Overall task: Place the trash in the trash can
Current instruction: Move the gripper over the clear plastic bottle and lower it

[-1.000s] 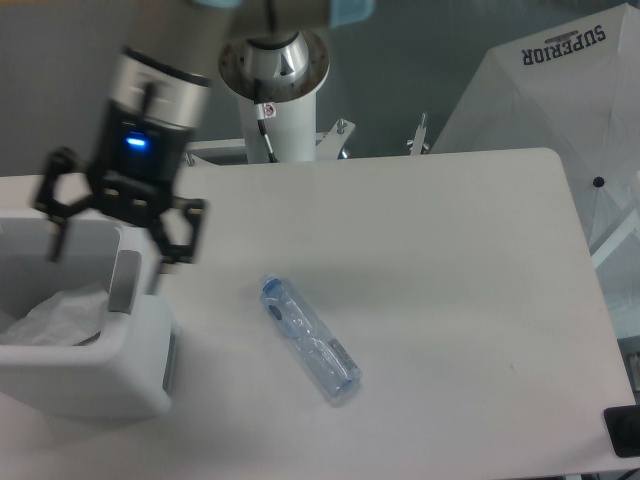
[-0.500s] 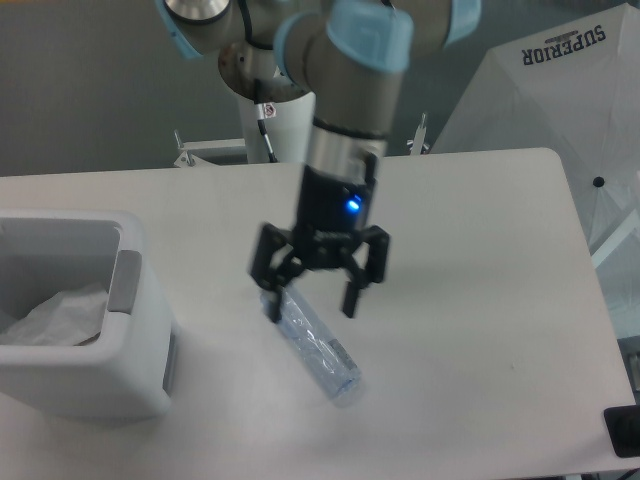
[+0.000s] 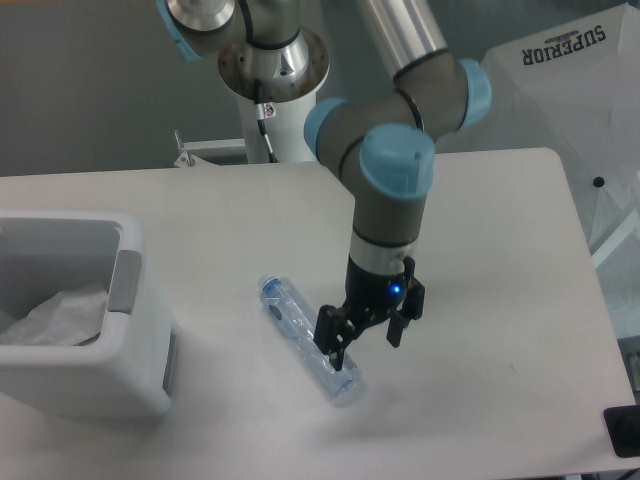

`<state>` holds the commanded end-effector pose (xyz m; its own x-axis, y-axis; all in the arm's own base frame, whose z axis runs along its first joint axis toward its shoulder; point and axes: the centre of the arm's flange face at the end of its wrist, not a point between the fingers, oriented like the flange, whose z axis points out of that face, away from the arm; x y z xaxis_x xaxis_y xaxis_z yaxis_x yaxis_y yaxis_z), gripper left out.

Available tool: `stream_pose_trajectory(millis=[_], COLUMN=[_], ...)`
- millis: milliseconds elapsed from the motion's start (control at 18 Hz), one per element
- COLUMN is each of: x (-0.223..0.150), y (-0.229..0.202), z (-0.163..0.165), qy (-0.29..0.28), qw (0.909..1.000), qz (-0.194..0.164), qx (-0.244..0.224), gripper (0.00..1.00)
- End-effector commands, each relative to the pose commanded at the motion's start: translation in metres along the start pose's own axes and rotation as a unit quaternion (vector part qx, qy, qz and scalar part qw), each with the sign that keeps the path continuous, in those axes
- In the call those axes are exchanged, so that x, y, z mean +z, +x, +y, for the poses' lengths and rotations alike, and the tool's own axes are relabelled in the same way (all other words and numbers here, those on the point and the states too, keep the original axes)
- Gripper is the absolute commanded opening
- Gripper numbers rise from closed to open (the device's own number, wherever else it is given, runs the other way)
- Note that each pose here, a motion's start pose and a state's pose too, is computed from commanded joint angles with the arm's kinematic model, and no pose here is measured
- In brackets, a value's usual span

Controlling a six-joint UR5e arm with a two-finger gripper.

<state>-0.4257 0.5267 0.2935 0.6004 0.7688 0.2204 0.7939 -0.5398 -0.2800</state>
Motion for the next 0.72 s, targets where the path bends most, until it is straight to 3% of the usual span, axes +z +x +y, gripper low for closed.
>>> stream_pose_trajectory(millis=[722], x=[0.063], y=[0.008], z=[0.005], qy=[-0.040], qw=[0.9988], qz=[-0.024], qx=[0.013], gripper=[1.00])
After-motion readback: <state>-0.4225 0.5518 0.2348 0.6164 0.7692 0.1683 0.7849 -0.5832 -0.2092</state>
